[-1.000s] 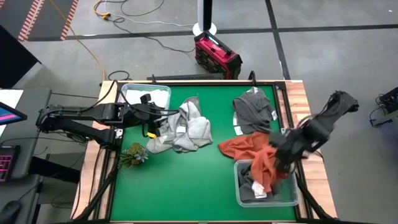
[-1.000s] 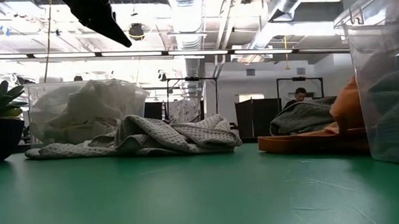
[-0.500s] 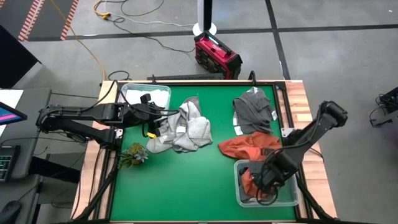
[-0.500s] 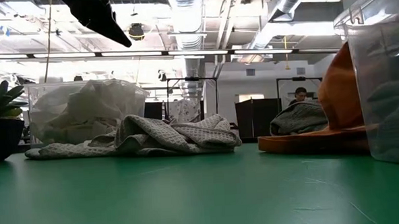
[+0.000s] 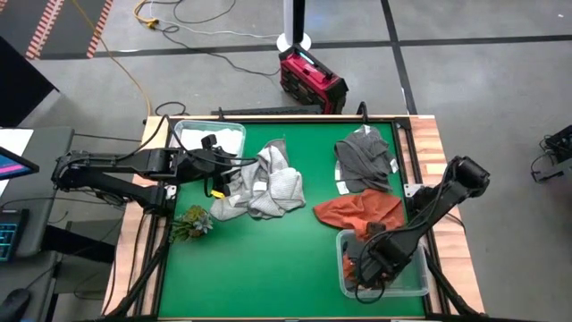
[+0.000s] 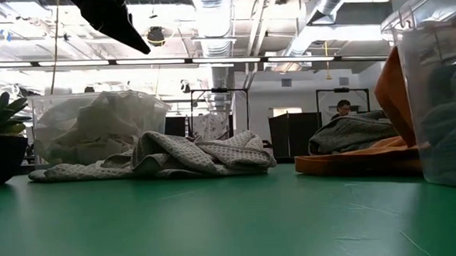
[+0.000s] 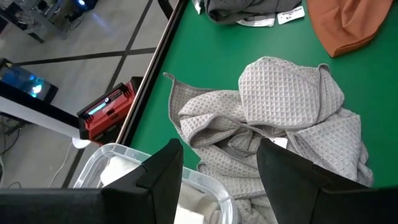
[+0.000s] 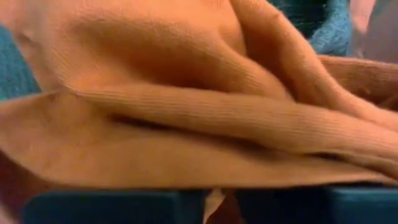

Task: Sort towels by color in basket
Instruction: Put the orange towel into the bottom transparent bin

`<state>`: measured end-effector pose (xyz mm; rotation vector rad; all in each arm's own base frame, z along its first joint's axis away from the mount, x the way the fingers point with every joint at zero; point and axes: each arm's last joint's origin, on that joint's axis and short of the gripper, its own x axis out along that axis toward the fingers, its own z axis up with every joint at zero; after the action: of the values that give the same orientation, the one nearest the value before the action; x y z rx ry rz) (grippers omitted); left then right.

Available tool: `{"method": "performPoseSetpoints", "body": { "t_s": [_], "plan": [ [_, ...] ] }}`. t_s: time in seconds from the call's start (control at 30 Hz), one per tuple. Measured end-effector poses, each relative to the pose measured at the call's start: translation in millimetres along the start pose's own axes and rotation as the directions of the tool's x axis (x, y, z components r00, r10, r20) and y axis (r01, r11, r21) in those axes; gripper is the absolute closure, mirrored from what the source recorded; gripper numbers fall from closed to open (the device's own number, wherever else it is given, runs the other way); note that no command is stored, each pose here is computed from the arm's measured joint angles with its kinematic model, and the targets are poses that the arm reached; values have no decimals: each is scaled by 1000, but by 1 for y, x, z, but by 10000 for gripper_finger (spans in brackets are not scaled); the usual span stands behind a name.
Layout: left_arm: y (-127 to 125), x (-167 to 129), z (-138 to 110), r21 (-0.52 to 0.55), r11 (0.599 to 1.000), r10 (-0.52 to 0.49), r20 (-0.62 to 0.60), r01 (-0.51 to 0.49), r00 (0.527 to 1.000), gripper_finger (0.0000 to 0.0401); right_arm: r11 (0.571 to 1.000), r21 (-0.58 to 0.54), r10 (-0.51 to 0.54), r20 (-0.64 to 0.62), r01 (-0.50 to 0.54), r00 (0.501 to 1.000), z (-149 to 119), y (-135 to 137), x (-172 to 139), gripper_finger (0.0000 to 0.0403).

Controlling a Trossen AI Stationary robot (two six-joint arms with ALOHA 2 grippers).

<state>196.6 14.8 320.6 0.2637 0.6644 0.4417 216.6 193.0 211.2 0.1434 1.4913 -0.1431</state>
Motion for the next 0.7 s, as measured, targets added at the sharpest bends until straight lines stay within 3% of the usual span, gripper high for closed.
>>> {"method": "performPoseSetpoints", "body": {
  "t_s": [0.13,0.3,0.53,0.63,0.7],
  "plan": [
    [0,0,0,6,1000,-1,-1,1,1000,205,996,83,44,-65,-38,997,4,0,-11,221],
    [0,0,0,15,1000,-1,-1,1,1000,205,984,139,113,-26,-108,993,7,2,-61,168],
    [0,0,0,13,1000,-2,-1,2,1000,205,983,174,57,16,-58,998,4,-10,-111,171],
    [0,0,0,14,1000,-2,-1,2,1000,205,982,178,-65,20,60,998,2,-21,-120,176],
    [0,0,0,14,1000,-2,0,2,1000,205,976,188,-134,97,114,986,6,-29,-124,178]
  ]
}}
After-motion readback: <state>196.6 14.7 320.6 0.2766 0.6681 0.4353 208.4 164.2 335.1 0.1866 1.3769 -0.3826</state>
